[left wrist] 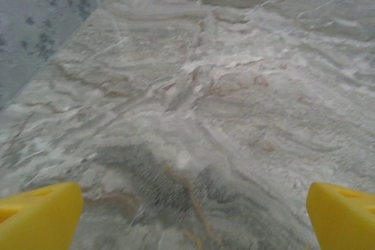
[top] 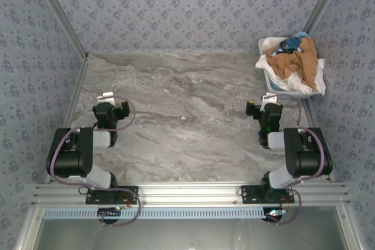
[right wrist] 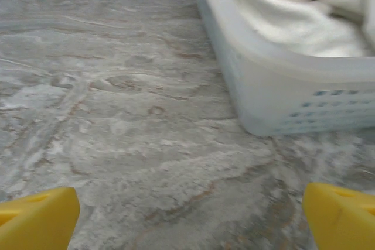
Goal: Fold and stack the t-shirts
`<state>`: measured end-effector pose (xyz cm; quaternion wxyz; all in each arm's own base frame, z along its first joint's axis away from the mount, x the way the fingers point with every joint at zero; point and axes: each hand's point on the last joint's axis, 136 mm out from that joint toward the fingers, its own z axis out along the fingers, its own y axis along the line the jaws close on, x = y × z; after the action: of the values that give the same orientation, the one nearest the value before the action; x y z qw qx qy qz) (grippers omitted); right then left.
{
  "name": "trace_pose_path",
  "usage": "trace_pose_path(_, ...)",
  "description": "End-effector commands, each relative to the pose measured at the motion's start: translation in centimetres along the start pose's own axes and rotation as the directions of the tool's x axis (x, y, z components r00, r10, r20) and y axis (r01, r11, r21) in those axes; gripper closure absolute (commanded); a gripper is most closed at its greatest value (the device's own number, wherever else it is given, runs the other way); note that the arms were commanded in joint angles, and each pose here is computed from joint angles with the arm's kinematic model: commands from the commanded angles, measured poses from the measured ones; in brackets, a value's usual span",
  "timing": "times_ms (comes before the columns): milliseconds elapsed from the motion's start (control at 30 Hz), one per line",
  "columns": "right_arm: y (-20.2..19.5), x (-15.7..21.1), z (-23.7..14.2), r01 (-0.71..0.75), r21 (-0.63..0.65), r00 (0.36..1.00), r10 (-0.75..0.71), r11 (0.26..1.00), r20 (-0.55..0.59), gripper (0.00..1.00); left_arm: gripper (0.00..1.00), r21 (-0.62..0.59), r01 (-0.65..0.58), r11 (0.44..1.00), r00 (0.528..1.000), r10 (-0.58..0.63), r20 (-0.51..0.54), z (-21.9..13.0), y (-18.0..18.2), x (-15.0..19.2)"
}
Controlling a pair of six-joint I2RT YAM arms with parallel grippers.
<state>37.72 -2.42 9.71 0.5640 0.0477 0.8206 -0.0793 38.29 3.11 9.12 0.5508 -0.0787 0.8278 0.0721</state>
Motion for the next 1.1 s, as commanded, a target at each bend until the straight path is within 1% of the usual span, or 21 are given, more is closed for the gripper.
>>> trace_pose_path(0,-1.6,-8.4,-4.1,-0.057,0.153,0.985,0.031,0.987,0.171,0.00,0.02,-0.100,0.000,0.995,0.991,0.013,0.135,-3.2,0.5,-6.2)
trace_pose_path(33,-2.2,-11.8,-5.5,-0.174,0.157,0.966,0.137,0.972,0.220,0.00,0.02,-0.074,0.052,0.996,0.976,-0.035,0.213,-4.5,-0.1,-8.7)
trace_pose_path(67,-1.7,-12.6,-6.0,-0.242,0.108,0.963,0.224,0.964,0.152,0.00,0.02,-0.059,0.113,0.992,0.962,-0.094,0.256,-5.3,-0.4,-10.8)
trace_pose_path(100,-1.5,-15.0,-6.9,-0.328,0.035,0.942,0.324,0.944,0.088,0.00,0.02,-0.074,0.230,0.970,0.946,-0.205,0.251,-5.7,-0.1,-12.5)
trace_pose_path(133,-2.0,-16.3,-7.6,-0.376,0.030,0.926,0.375,0.926,0.048,0.00,0.02,-0.115,0.368,0.923,0.924,-0.349,0.154,-5.6,0.5,-12.5)
trace_pose_path(167,-2.1,-17.3,-7.3,-0.436,0.008,0.899,0.435,0.900,0.054,0.00,0.02,-0.133,0.461,0.877,0.887,-0.459,0.049,-5.9,0.6,-13.1)
trace_pose_path(200,-2.5,-18.6,-6.7,-0.500,-0.043,0.864,0.502,0.865,0.042,0.00,0.02,-0.233,0.546,0.805,0.824,-0.566,-0.027,-6.5,1.6,-12.9)
trace_pose_path(233,-3.0,-19.3,-6.0,-0.535,-0.055,0.843,0.537,0.843,0.019,0.00,0.02,-0.227,0.582,0.781,0.789,-0.610,-0.076,-5.8,0.8,-13.4)
trace_pose_path(267,-4.0,-20.1,-5.5,-0.534,-0.006,0.845,0.535,0.845,0.014,0.01,0.02,-0.157,0.602,0.783,0.772,-0.621,-0.134,-4.8,-0.6,-14.2)
trace_pose_path(300,-4.8,-20.4,-4.8,-0.525,0.069,0.849,0.528,0.848,-0.018,0.06,0.02,-0.086,0.619,0.781,0.762,-0.623,-0.177,-4.1,-2.2,-15.5)
trace_pose_path(333,-5.8,-21.3,-4.2,-0.511,0.129,0.853,0.520,0.850,-0.047,0.12,0.02,-0.026,0.620,0.784,0.765,-0.611,-0.201,-3.8,-3.9,-16.7)
trace_pose_path(367,-6.2,-21.3,-3.1,-0.482,0.157,0.860,0.499,0.862,-0.102,0.20,0.03,0.055,0.612,0.789,0.777,-0.587,-0.226,-3.8,-6.0,-18.1)
trace_pose_path(400,-6.6,-21.6,-2.2,-0.468,0.169,0.861,0.491,0.867,-0.133,0.25,0.06,0.116,0.601,0.791,0.788,-0.562,-0.251,-3.9,-7.6,-19.1)
trace_pose_path(433,-7.2,-21.5,-0.8,-0.466,0.187,0.852,0.496,0.865,-0.169,0.27,0.08,0.178,0.588,0.789,0.799,-0.532,-0.281,-4.4,-9.5,-20.2)
trace_pose_path(500,-8.5,-21.4,1.5,-0.482,0.216,0.827,0.522,0.849,-0.208,0.26,0.12,0.295,0.561,0.774,0.818,-0.464,-0.340,-5.5,-13.2,-21.5)
trace_pose_path(567,-9.2,-20.6,3.9,-0.512,0.221,0.788,0.557,0.830,-0.264,0.21,0.14,0.409,0.541,0.735,0.831,-0.391,-0.396,-6.9,-16.7,-22.1)
trace_pose_path(633,-10.0,-19.6,6.3,-0.509,0.253,0.764,0.567,0.823,-0.307,0.16,0.17,0.486,0.531,0.694,0.834,-0.328,-0.444,-8.3,-19.3,-22.1)
trace_pose_path(733,-10.7,-18.7,9.6,-0.496,0.271,0.748,0.564,0.825,-0.349,0.15,0.19,0.553,0.518,0.653,0.838,-0.254,-0.484,-10.1,-21.9,-21.6)
trace_pose_path(900,-10.9,-18.1,13.8,-0.509,0.254,0.732,0.569,0.823,-0.375,0.19,0.20,0.570,0.515,0.640,0.832,-0.214,-0.512,-11.4,-23.1,-20.4)
trace_pose_path(1000,-10.7,-16.7,15.5,-0.520,0.267,0.707,0.585,0.811,-0.399,0.27,0.21,0.565,0.523,0.638,0.826,-0.217,-0.520,-11.6,-23.2,-20.0)
trace_pose_path(1067,-10.7,-16.1,16.4,-0.535,0.272,0.695,0.600,0.800,-0.397,0.35,0.23,0.562,0.526,0.638,0.824,-0.219,-0.523,-11.7,-23.2,-19.8)
